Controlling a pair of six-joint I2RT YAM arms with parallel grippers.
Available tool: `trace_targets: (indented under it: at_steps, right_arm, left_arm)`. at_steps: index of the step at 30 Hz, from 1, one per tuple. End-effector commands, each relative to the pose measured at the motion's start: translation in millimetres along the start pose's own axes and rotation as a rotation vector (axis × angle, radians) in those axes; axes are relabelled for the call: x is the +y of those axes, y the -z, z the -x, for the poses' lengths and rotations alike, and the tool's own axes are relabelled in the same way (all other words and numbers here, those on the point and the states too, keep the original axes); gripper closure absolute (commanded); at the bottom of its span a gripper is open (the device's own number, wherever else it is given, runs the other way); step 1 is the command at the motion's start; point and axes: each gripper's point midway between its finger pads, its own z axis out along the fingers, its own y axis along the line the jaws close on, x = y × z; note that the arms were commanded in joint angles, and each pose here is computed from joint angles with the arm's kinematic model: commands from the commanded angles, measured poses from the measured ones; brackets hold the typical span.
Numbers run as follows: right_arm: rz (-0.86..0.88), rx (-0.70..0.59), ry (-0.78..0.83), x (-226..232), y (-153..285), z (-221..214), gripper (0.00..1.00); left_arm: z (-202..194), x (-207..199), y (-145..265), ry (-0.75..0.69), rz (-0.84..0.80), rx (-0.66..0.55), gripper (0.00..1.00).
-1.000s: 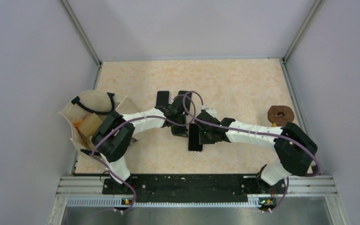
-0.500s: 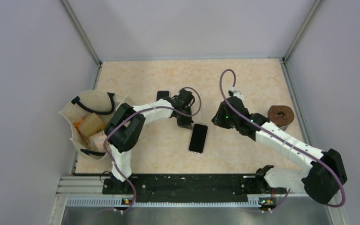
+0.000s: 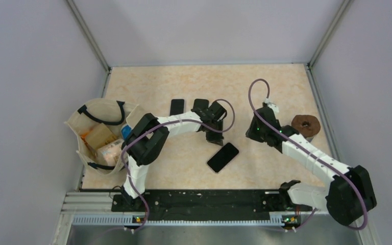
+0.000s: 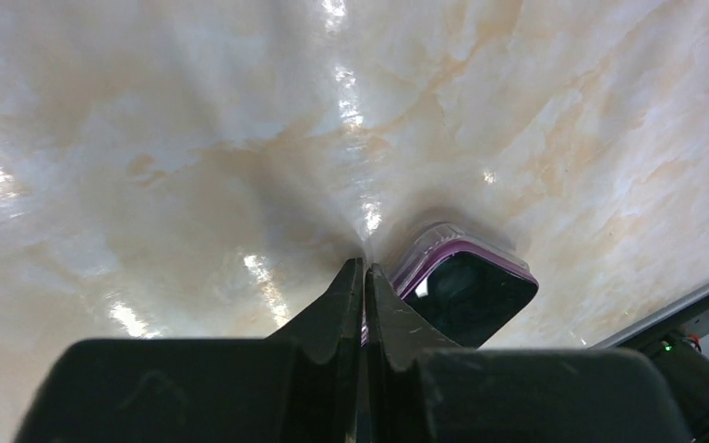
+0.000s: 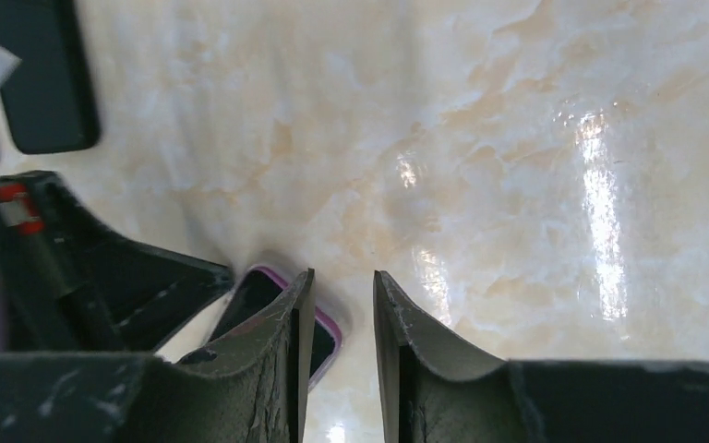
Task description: Put the phone into the phone case
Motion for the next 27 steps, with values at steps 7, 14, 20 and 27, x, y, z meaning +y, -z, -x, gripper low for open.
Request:
trace_targets:
  at_steps: [7,14,20,27]
  right_arm:
    - [0.067,0.216,0.110,12.9,-44.8,-38.8,0.73]
    - [0.106,0.284,0.128,17.4,-57.3,-57.8,0.73]
    - [0.077,0.321,0.153,13.4,-59.8,-73.1,0.74]
    - [0.070,0.342,0.169,12.3,-56.9,-90.5,0.75]
  left_arm:
    - [26.0,8.1,91.4,0.012,0.015,-0.221,0.81]
    - [-45.6,46.7,100.1,0.075,0.010,-0.157,0.81]
    - [-86.4,45.0,95.3,0.079,-0.028,-0.092,0.81]
    - [-111.0,29.1,75.5,0.070,-0.059,-0.037,0.81]
